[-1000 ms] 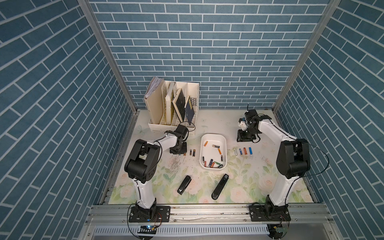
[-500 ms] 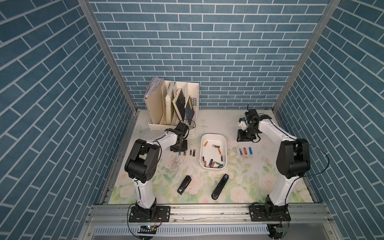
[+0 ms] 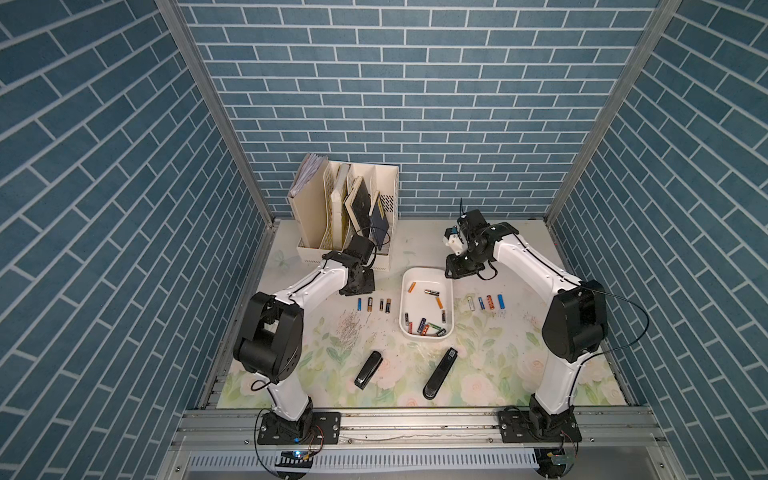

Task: Take the batteries out of the storage box
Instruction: Adjust the battery in the storage box.

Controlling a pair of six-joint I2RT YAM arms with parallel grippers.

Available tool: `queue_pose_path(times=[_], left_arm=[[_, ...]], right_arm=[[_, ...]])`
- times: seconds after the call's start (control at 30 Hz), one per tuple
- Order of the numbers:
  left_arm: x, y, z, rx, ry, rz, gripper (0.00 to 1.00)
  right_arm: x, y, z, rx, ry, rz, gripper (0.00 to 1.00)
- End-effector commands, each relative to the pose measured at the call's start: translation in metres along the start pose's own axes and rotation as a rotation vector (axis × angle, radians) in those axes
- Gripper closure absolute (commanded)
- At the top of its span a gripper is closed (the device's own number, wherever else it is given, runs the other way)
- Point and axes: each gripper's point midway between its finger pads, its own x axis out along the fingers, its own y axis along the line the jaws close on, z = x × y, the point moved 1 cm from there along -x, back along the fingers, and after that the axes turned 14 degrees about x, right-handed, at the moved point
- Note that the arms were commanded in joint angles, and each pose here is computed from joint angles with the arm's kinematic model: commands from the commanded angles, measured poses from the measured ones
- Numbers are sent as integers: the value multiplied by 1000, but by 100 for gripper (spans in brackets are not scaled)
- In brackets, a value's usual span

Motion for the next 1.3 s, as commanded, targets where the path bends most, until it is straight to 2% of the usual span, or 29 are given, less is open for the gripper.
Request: queue_pose_path(times=[0.0,0.4,0.53,0.7,1.07,1.27], left_arm=[[-5,-5,-3,-16,-6,-17,59],[-11,-38,-8,51,-27,-58,56],[-8,-39,-17,46,-34,-76,54],[4,-44,-29,82,19,-84,54],[3,-45,-36,102,33,-82,54],[-16,-45,-15,88,-75,-80,54]], right_arm=[[-1,6,-20,28,28,-19,62],[16,36,-60,14,52,-20,62],[27,42,-66,6,78,-42,62],[37,51,-75,3,99,-67,62],[80,55,-106,28,171,-84,60],[104,57,-109,47,206,-74,57]])
